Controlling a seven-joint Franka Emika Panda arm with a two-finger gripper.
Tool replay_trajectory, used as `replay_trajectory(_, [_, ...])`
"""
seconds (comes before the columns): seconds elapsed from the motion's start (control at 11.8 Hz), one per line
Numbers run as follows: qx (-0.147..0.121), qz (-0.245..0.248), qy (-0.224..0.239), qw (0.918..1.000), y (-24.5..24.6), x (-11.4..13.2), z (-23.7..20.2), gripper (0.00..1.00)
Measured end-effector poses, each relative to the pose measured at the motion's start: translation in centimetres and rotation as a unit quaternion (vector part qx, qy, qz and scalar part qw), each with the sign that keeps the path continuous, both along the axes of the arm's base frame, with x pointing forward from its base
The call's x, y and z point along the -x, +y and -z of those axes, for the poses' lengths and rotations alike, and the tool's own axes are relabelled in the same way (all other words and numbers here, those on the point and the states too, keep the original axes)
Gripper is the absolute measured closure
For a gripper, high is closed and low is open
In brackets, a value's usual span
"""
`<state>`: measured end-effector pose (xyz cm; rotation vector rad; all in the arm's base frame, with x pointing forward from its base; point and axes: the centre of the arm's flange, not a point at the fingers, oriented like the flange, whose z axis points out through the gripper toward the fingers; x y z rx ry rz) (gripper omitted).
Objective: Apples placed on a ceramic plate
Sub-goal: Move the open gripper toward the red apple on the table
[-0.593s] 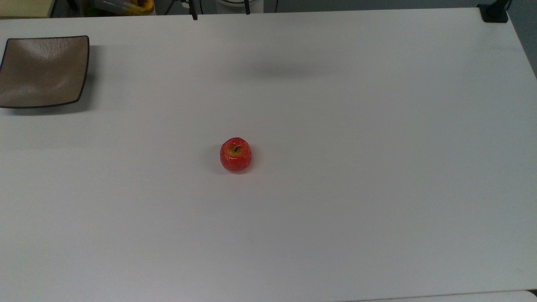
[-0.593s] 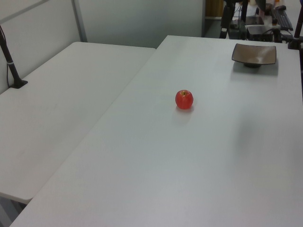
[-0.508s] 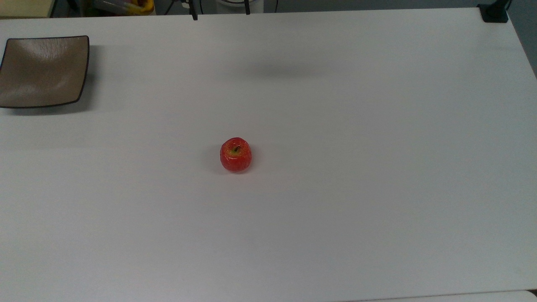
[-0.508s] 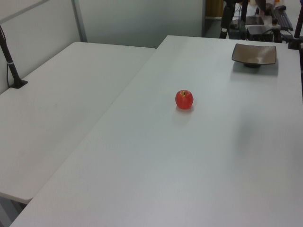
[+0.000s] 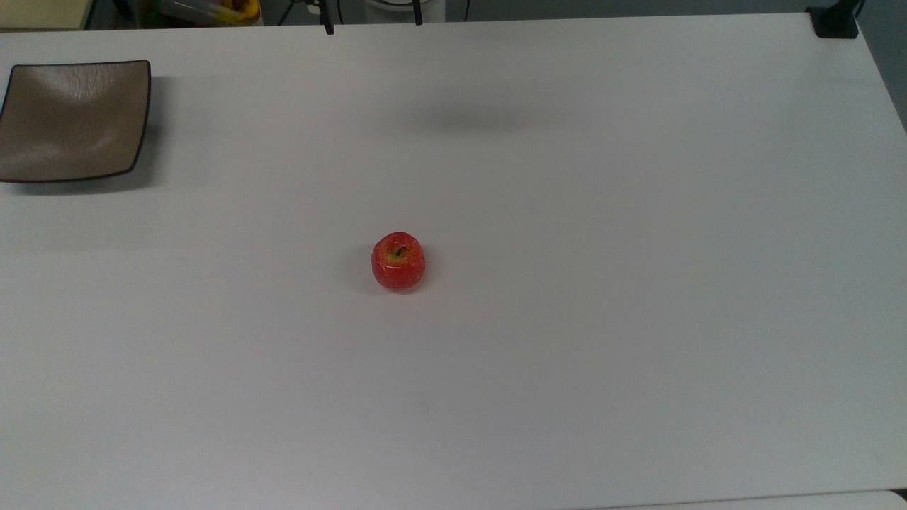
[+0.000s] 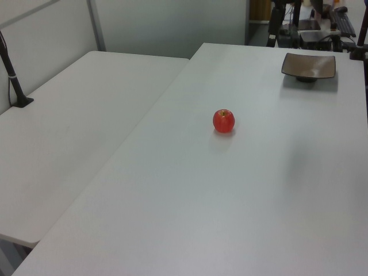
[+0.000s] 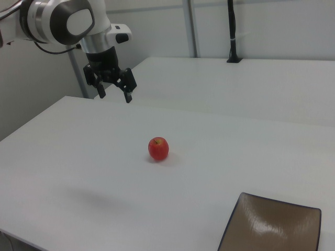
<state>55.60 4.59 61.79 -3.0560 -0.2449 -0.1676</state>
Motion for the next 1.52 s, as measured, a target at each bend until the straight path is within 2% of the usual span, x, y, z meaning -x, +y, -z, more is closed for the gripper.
replay_trajectory(0.68, [0.001, -0.011, 0.007, 0.9999, 0.9, -0.4, 1.0, 0.00])
replay_trajectory(0.85, [-0.001, -0.008, -0.024, 0.9997, 1.1, -3.3, 1.3, 0.00])
replay_trajectory(1.1, [-0.004, -0.006, -0.066, 0.9978, 1.8, -8.0, 4.1, 0.00])
replay_trajectory(1.27, [-0.005, -0.014, -0.064, 0.9978, 3.4, -9.9, 7.6, 0.00])
replay_trajectory(1.52, [-0.002, -0.021, -0.041, 0.9989, 4.6, -11.4, 12.2, 0.00])
